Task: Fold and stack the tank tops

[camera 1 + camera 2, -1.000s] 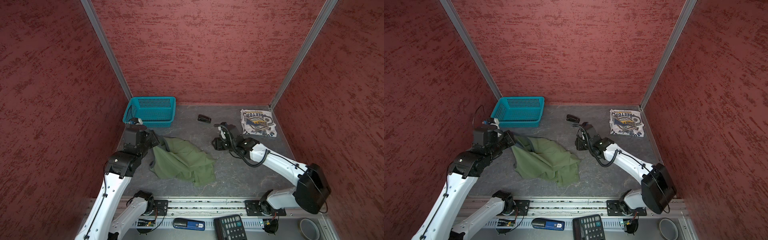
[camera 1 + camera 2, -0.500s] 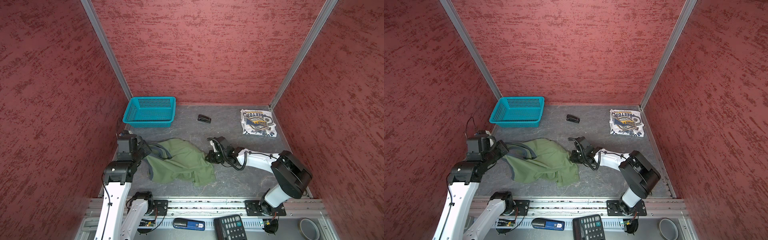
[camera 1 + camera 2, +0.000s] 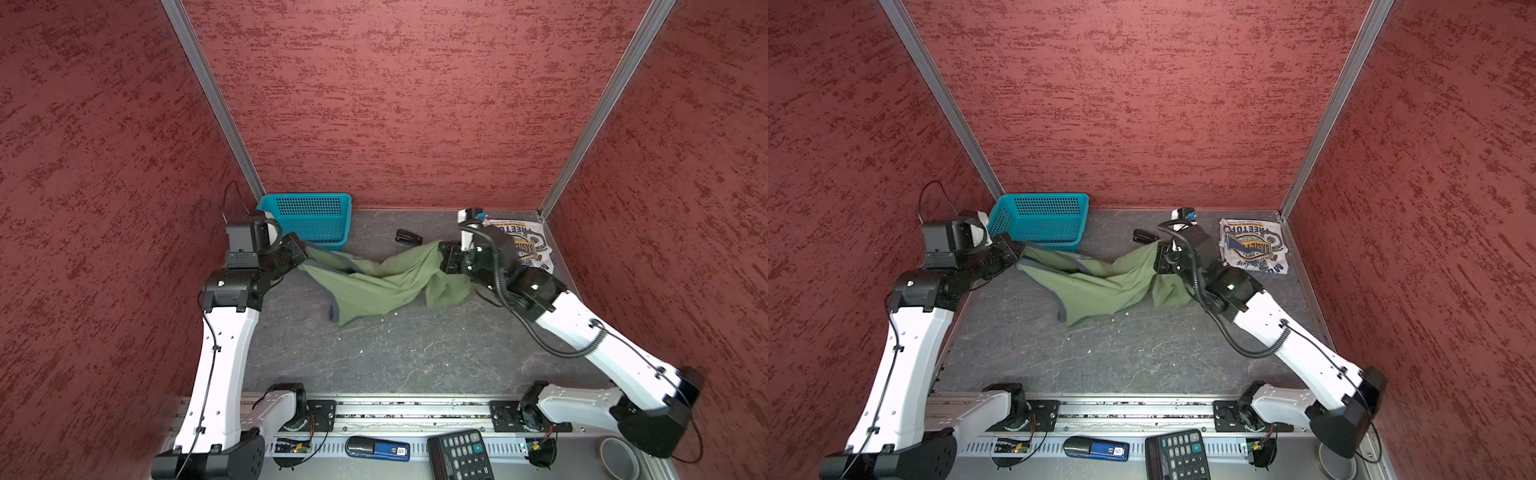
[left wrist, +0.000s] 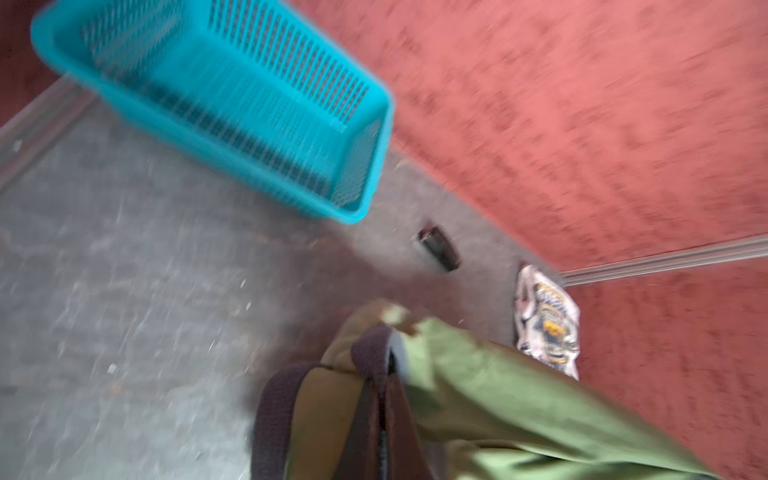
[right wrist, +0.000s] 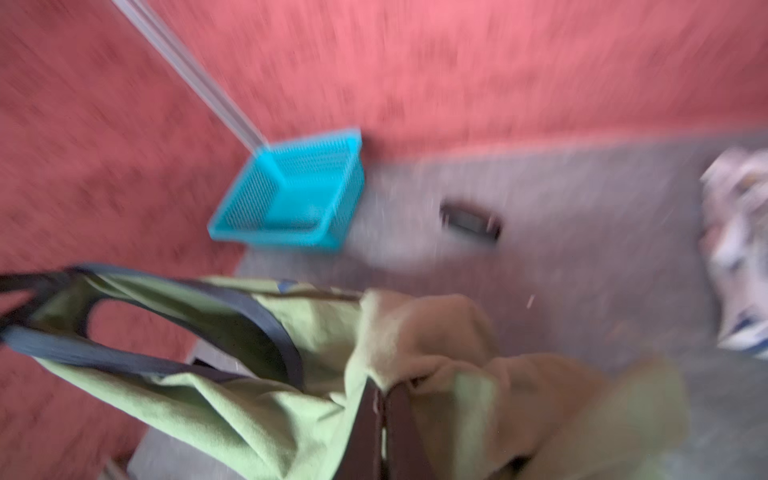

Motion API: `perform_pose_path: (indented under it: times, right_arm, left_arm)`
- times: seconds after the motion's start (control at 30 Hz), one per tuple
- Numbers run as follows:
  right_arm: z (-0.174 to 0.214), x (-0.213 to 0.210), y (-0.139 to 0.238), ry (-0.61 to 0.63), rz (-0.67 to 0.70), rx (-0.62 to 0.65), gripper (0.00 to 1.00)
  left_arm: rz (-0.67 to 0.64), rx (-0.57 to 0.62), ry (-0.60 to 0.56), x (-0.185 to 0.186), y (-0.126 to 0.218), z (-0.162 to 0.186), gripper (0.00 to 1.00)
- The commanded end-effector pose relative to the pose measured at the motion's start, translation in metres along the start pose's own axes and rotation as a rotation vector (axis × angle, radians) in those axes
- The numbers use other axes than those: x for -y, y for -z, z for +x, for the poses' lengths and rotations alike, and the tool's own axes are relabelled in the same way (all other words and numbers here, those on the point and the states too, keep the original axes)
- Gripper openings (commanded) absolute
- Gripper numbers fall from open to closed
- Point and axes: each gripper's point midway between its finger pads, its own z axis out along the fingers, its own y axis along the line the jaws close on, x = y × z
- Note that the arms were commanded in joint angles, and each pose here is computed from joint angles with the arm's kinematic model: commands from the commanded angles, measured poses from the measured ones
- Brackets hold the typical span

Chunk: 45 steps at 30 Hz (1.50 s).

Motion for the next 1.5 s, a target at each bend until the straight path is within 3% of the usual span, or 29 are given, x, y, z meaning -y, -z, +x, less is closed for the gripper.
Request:
perform_pose_path:
  times: [0.0, 0.07, 0.17, 0.33, 0.4, 0.5, 0.57, 0.6, 0.7, 0.73, 0.83, 0.93, 1.17, 1.3, 1.47]
  right_arm:
    - [-0.022, 0.021, 0.031, 0.111, 0.118, 0.055, 0.00]
    - [-0.013, 0.024, 0.032, 0.116, 0.112, 0.034, 0.00]
    - [0.035, 0.036, 0.016, 0.113, 0.106, -0.086, 0.00]
    - [0.174, 0.067, -0.017, -0.007, 0.079, -0.411, 0.02]
    - [0.216, 0.078, -0.022, -0.069, 0.077, -0.502, 0.20]
    - [0.246, 0.095, -0.022, -0.114, 0.136, -0.562, 0.58]
    - [0.247, 0.108, -0.020, -0.101, 0.208, -0.557, 0.68]
    - [0.244, 0.115, -0.018, -0.092, 0.246, -0.547, 0.72]
    - [0.233, 0.127, -0.012, -0.092, 0.303, -0.513, 0.77]
    - [0.229, 0.131, -0.010, -0.103, 0.319, -0.498, 0.78]
    - [0.219, 0.145, -0.004, -0.130, 0.351, -0.459, 0.80]
    - [0.211, 0.164, -0.001, -0.159, 0.380, -0.437, 0.80]
    - [0.187, 0.182, -0.011, -0.243, 0.355, -0.373, 0.81]
    - [0.191, 0.169, -0.022, -0.298, 0.269, -0.376, 0.80]
    - [0.205, 0.172, -0.025, -0.308, 0.269, -0.403, 0.80]
  left_arm:
    - [0.057, 0.192, -0.057, 0.018, 0.046, -0.029, 0.00]
    - [0.009, 0.213, -0.062, 0.005, 0.048, -0.025, 0.00]
    - [-0.048, 0.115, -0.048, -0.023, 0.022, 0.008, 0.00]
    - [-0.146, -0.177, 0.039, -0.088, -0.032, 0.109, 0.06]
    - [-0.215, -0.256, 0.109, -0.112, -0.045, 0.140, 0.11]
    - [-0.195, -0.311, 0.171, -0.112, -0.058, 0.152, 0.16]
    - [-0.238, -0.317, 0.212, -0.123, -0.064, 0.153, 0.21]
    - [-0.260, -0.318, 0.223, -0.129, -0.066, 0.154, 0.28]
    - [-0.322, -0.295, 0.250, -0.144, -0.064, 0.156, 0.66]
    - [-0.344, -0.275, 0.249, -0.147, -0.060, 0.154, 0.69]
    - [-0.343, -0.189, 0.220, -0.143, -0.045, 0.141, 0.72]
    - [-0.228, -0.202, 0.140, -0.112, -0.050, 0.140, 0.75]
    - [-0.115, -0.437, -0.031, -0.039, -0.115, 0.201, 0.73]
    - [-0.138, -0.469, -0.037, -0.035, -0.155, 0.218, 0.68]
    - [-0.154, -0.509, -0.035, -0.039, -0.193, 0.232, 0.64]
